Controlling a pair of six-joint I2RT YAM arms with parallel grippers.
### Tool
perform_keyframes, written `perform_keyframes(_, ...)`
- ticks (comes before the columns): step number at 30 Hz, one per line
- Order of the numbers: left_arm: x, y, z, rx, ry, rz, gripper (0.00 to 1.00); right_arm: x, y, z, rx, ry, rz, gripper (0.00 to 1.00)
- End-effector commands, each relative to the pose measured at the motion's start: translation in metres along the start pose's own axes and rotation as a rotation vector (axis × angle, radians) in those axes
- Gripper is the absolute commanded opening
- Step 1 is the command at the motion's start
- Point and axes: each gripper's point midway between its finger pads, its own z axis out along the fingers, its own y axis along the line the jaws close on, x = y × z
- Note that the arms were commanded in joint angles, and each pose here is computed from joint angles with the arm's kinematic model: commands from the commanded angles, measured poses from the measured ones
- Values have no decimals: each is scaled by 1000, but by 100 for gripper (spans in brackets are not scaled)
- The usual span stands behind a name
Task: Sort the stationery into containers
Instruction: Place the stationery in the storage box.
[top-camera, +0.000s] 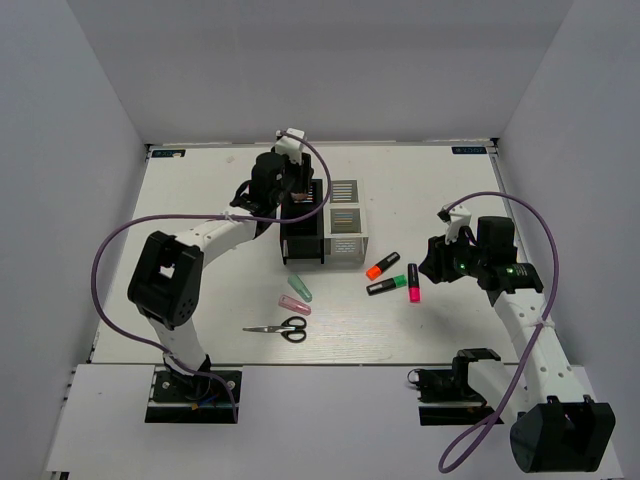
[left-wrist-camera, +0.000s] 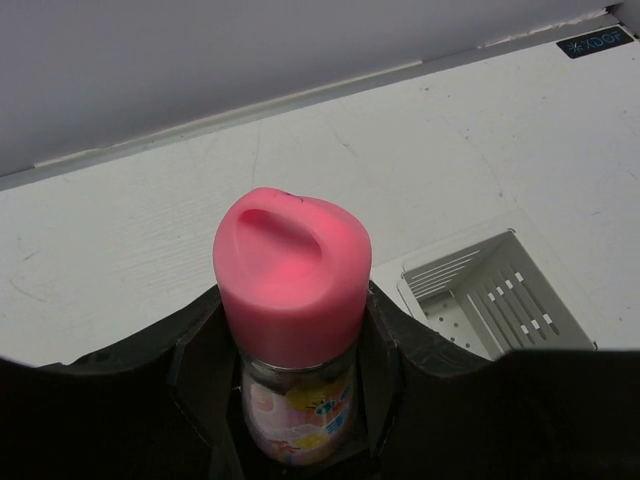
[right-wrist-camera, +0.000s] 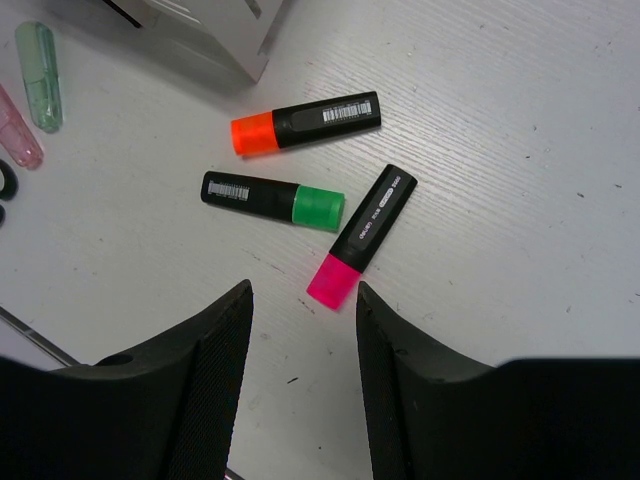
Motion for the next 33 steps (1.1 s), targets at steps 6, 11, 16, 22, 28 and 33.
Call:
perform_keyframes(6,-3,3,-5,-4,-66,-39,0,-12,-3,-2,13,-34,-26,49)
perform_keyframes(11,6,2,-10,-2,-65,-53,4,-11,-3,-2,13,-32,-25,49)
perform_keyframes(16,9,1,-14,-4,-58,-68,43,-11,-4,-2,14,-32,-24,49)
perform_keyframes(22,-23,-5,-16,0,-107,-66,89,-11,-3,-2,10,-31,-26,49)
perform_keyframes(28,-69,-15,-30,-20,-108,-68,27,-10,-3,-2,11,-31,-24,68)
perform_keyframes(33,-70,-34,-98,-59,93,-132,0,-3,8,3,-78,-22,-105,0)
